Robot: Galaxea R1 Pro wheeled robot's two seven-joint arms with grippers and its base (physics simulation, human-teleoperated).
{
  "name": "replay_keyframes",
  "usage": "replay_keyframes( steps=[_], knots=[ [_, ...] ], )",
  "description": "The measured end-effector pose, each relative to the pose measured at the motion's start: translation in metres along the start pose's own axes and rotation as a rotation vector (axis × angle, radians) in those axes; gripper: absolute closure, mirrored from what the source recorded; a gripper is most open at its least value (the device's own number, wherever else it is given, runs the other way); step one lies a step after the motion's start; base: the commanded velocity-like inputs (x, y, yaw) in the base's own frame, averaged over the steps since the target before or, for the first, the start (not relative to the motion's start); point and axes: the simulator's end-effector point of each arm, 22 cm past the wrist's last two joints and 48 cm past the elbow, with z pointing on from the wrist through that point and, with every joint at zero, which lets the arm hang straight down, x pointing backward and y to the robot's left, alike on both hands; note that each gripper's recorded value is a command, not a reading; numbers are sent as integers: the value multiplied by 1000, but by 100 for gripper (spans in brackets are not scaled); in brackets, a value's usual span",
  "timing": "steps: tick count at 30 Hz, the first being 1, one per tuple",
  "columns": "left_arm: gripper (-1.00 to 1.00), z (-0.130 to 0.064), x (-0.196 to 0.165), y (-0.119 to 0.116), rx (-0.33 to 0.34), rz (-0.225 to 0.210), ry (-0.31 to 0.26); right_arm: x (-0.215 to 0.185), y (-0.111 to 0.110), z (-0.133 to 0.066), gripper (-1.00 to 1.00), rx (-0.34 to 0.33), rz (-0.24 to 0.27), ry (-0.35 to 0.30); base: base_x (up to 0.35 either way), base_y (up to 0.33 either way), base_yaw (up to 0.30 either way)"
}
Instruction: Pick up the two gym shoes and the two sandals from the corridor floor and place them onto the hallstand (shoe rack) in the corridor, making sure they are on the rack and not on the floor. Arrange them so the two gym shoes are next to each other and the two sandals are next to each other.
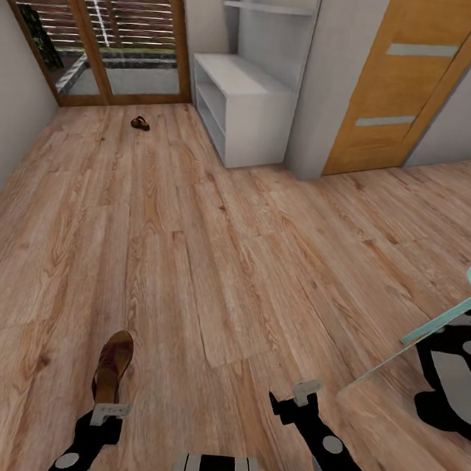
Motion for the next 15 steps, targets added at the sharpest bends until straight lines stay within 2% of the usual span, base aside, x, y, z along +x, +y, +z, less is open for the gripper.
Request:
replay_keyframes(
  steps=[3,6,11,12,15],
  knots=[
    [100,-9,10,1,0,-2,1,25,15,-5,-100,-8,16,16,0,0,0],
    [100,-16,15,3,-5,-16,-1,27,20,-9,-100,-9,18,-8,0,0,0],
    [100,-30,19,12,-23,-62,-40,38,19,-20,-100,0,15,-39,0,0,0],
    [100,-34,22,14,-28,-74,-53,46,18,-27,-100,5,12,-64,0,0,0],
    [100,-37,16,14,-27,-76,-70,45,16,-32,-100,11,9,-88,0,0,0]
  ],
)
